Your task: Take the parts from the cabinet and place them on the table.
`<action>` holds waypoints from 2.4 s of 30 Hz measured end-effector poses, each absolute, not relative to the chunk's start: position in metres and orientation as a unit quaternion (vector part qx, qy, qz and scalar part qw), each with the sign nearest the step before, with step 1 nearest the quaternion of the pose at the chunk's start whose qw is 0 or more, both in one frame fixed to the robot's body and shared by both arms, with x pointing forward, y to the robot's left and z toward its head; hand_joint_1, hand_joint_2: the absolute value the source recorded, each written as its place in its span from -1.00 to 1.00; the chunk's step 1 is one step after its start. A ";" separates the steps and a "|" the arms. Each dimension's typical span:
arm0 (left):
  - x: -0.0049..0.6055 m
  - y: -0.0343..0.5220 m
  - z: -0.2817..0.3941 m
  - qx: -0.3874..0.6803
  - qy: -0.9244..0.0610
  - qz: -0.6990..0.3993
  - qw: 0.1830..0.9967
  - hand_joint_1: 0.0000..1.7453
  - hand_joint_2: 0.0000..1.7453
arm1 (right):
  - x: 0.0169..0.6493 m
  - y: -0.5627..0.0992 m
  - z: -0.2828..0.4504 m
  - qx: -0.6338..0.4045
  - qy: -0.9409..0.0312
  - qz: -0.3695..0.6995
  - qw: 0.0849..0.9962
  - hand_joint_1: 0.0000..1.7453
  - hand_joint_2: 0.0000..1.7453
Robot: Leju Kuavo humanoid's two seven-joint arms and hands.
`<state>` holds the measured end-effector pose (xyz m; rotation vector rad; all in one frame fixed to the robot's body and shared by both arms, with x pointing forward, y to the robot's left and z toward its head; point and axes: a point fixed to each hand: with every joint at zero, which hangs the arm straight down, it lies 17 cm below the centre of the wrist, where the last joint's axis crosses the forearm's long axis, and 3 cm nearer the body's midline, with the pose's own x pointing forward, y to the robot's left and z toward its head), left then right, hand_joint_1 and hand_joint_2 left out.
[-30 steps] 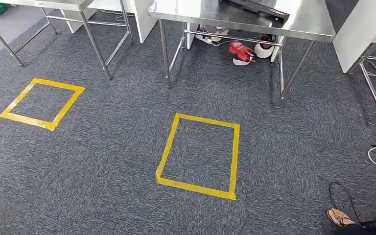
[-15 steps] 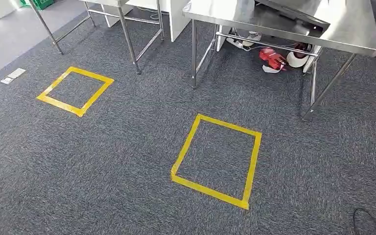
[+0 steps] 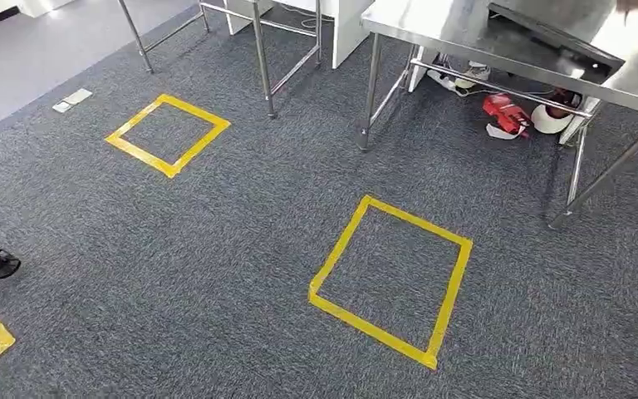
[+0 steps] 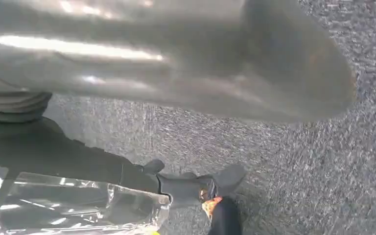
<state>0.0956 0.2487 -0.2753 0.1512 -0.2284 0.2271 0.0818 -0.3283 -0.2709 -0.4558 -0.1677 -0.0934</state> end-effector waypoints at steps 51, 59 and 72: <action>0.065 0.260 -0.276 0.140 -0.049 0.213 0.966 -1.00 -1.00 | 0.091 -0.302 -0.273 -0.211 -0.090 0.240 0.943 -1.00 -1.00; 0.066 0.249 -0.277 0.123 -0.052 0.197 0.971 -1.00 -1.00 | 0.082 -0.323 -0.274 -0.219 -0.066 0.250 0.941 -1.00 -1.00; 0.065 0.248 -0.278 0.113 -0.056 0.178 0.976 -1.00 -1.00 | 0.044 -0.355 -0.276 -0.229 0.004 0.228 0.946 -1.00 -1.00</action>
